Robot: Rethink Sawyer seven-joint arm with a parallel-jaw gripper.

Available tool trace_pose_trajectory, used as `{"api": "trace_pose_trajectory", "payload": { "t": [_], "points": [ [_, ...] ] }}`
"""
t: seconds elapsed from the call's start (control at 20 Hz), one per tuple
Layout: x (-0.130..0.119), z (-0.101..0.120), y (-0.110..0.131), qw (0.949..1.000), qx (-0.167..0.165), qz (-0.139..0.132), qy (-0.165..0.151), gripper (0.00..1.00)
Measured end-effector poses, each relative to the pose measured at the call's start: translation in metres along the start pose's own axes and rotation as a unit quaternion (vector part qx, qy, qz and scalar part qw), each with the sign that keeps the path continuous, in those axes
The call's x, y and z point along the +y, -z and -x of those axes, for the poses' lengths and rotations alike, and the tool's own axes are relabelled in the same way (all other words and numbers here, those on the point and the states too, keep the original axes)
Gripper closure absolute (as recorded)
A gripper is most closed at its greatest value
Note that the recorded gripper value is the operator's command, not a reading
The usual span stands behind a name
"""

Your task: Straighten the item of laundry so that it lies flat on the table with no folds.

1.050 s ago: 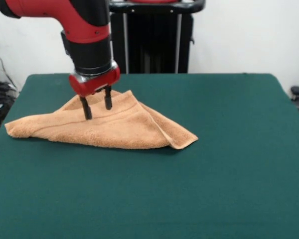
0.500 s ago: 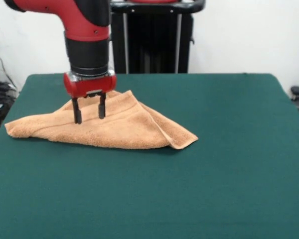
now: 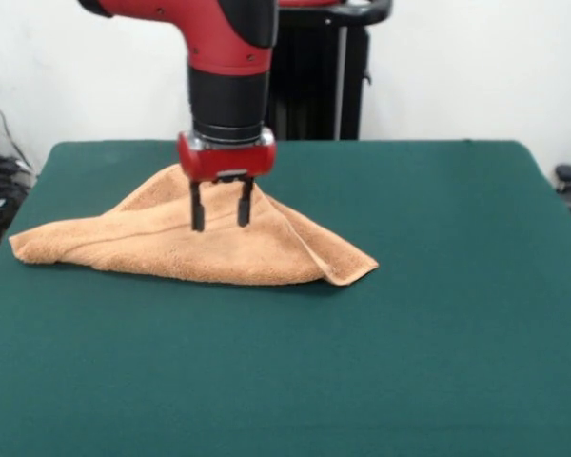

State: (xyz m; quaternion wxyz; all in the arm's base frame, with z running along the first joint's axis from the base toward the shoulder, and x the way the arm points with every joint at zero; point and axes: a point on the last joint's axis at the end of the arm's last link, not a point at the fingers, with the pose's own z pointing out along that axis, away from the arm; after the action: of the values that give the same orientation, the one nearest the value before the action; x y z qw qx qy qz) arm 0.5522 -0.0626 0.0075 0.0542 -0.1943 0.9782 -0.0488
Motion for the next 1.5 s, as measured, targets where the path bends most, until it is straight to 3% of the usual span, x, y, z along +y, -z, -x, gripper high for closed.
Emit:
{"api": "trace_pose_trajectory", "payload": {
  "t": [0.25,0.7,1.1,1.5],
  "points": [
    [0.007,-0.005,0.000,0.9999,0.008,0.005,-0.012,0.00],
    [0.003,-0.036,-0.011,0.9990,0.037,0.010,-0.025,0.00],
    [0.028,-0.060,-0.019,0.9968,0.065,0.034,-0.033,0.00],
    [0.033,-0.068,-0.018,0.9953,0.075,0.040,-0.045,0.00]
  ]
}}
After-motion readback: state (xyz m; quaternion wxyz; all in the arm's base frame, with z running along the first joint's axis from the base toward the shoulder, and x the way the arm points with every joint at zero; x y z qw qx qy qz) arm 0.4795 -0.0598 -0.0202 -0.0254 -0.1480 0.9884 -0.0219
